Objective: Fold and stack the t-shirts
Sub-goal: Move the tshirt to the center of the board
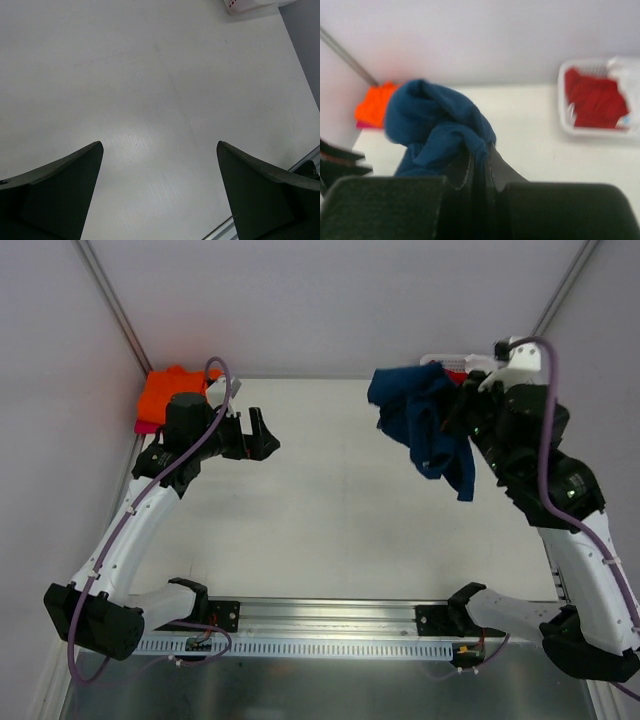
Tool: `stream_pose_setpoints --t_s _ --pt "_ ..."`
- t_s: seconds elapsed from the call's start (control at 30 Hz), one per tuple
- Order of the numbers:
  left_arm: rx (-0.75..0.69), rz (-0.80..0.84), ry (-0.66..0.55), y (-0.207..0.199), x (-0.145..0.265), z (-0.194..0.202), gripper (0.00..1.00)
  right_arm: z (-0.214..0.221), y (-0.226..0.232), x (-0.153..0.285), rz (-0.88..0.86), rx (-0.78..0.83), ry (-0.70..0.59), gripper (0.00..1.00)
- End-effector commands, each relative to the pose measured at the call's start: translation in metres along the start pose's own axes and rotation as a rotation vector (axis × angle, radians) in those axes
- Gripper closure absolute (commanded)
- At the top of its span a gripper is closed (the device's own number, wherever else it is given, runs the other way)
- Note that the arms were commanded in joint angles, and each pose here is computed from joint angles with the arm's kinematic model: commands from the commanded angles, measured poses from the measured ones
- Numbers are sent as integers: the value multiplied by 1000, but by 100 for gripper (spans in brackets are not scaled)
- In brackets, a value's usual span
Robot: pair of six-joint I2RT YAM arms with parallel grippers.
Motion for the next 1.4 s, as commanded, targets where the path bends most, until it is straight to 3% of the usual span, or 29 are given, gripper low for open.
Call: stream_pose_setpoints --t_s 0.0,0.17,0.3,0.53,0.57,0.6,0.63,0.8,0.97,1.0,1.1,1.2,1.27,1.37 --pt "6 -47 -33 6 5 -4 1 99 -19 -8 27 -116 245 99" --pt "45 114 -15 -13 -5 -4 1 168 -27 -3 2 -134 410 99" --pt "39 376 22 -47 -19 -4 1 213 0 1 -79 -103 538 100" --pt "8 261 7 -37 -16 3 1 260 54 0 -180 -68 667 99" --pt "4 243 6 -35 -16 3 1 275 56 -4 -162 -47 710 77" --pt "0 230 4 -34 -16 3 1 277 54 -4 -121 -26 739 42" --pt "-1 215 7 -32 -16 3 1 283 50 -7 -82 -2 752 2" --pt "-2 172 26 -27 -17 7 1 322 -6 -12 180 164 796 1" --pt "-3 157 52 -31 -18 9 1 343 -27 6 228 109 836 0" --pt "14 80 90 -27 -15 12 1 343 -28 9 228 83 829 1" --pt "65 92 183 -45 -11 21 1 347 -43 21 274 93 846 1" --pt "77 28 251 -46 -4 35 1 346 -27 28 211 65 861 1" --pt "72 -95 278 -33 8 48 1 349 6 36 93 44 900 1" --pt "59 -192 276 -21 25 65 1 351 46 46 62 120 907 1"
Point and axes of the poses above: each gripper's point midway between its finger pads, its own x axis back along the fingers, its own y axis along the line the jaws close on, z = x × y, the point moved 5 cm from there along x, back along the fingers, and after that the axes turned 15 degrees about -x, right-handed, at the moved point
